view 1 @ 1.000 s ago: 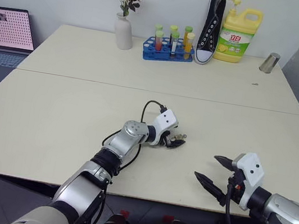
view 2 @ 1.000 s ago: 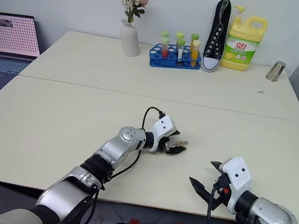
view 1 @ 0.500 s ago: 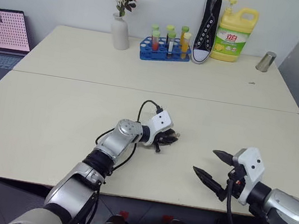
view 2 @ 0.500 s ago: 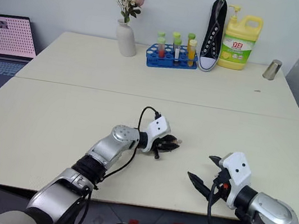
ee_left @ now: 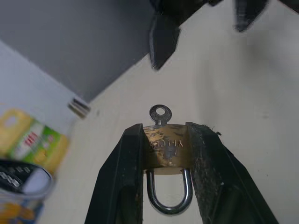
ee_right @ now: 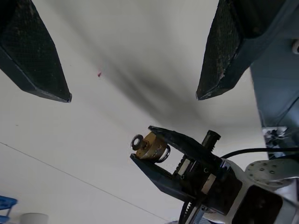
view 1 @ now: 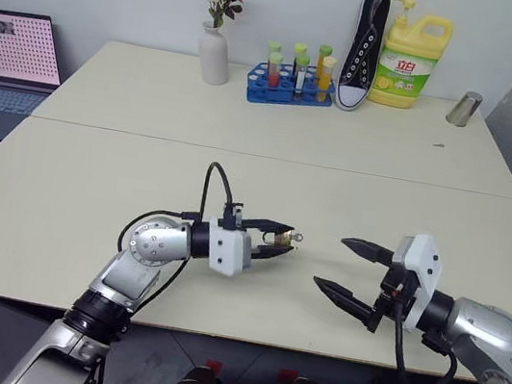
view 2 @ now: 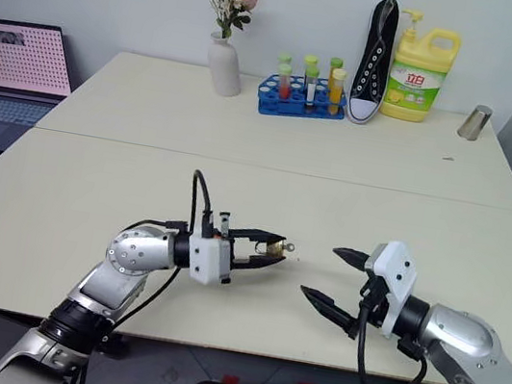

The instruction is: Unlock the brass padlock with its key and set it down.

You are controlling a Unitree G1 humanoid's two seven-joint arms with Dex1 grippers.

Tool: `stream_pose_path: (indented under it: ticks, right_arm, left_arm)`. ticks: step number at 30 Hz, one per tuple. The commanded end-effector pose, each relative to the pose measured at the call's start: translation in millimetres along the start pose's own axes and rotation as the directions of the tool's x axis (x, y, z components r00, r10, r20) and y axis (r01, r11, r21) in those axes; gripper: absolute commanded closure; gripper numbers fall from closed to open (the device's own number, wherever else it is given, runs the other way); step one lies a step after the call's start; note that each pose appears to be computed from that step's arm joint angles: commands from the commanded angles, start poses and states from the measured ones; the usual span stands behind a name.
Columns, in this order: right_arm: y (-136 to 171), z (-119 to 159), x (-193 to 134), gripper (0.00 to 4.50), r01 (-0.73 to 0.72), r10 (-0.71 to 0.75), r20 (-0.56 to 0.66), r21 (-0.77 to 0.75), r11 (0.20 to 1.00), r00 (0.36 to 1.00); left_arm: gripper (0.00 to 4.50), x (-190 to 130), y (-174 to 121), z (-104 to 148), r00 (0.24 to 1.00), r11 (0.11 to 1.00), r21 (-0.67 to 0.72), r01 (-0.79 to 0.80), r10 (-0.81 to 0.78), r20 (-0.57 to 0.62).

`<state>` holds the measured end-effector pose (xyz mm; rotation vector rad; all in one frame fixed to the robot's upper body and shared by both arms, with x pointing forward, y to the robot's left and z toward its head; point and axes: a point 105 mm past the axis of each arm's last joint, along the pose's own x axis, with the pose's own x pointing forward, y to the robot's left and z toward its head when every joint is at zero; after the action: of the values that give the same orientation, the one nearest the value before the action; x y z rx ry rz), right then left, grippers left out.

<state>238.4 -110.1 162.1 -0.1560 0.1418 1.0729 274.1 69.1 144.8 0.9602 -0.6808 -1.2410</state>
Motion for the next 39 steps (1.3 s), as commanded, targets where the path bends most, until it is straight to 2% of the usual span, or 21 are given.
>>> stream_pose_path:
  ticks: [1,5,12,22,25,35,36,39]
  right_arm:
    - [8.5,6.4,10.0,0.0,-0.097,0.096,0.014,0.054,0.994,0.995]
    - [9.8,3.9,28.2,0.0,-0.139,0.14,0.001,0.111,0.984,0.99]
    - [16.1,10.3,45.7,0.0,-0.209,0.209,0.021,0.184,0.96,0.978]
    - [16.8,15.2,48.6,0.0,-0.227,0.226,0.028,0.199,0.953,0.974]
    - [16.6,15.6,50.0,0.62,-0.227,0.225,0.033,0.206,0.952,0.974]
    - [18.0,14.5,49.8,4.29,-0.245,0.245,0.022,0.211,0.946,0.969]
    - [17.7,15.0,49.9,4.5,-0.246,0.247,0.026,0.215,0.945,0.969]
    - [17.2,16.1,49.8,4.5,-0.254,0.254,0.028,0.215,0.943,0.967]
  left_arm:
    - [3.51,-12.8,3.4,8.3,0.999,0.974,0.227,0.001,-0.01,0.038]
    - [3.51,-18.4,0.1,15.1,0.998,0.956,0.293,-0.008,-0.01,0.059]
    - [3.51,-18.7,2.5,13.3,0.999,0.952,0.304,-0.043,0.032,0.04]
    - [3.51,-17.4,2.8,15.0,0.999,0.948,0.318,-0.033,0.024,0.03]
    - [3.51,-16.3,2.7,15.5,0.999,0.947,0.319,-0.032,0.023,0.032]
    - [3.51,-13.9,2.5,18.2,0.999,0.945,0.327,-0.029,0.019,0.035]
    - [3.51,-13.8,2.2,18.5,0.999,0.945,0.326,-0.028,0.018,0.034]
    - [3.51,-14.2,1.3,18.8,0.999,0.945,0.327,-0.025,0.015,0.033]
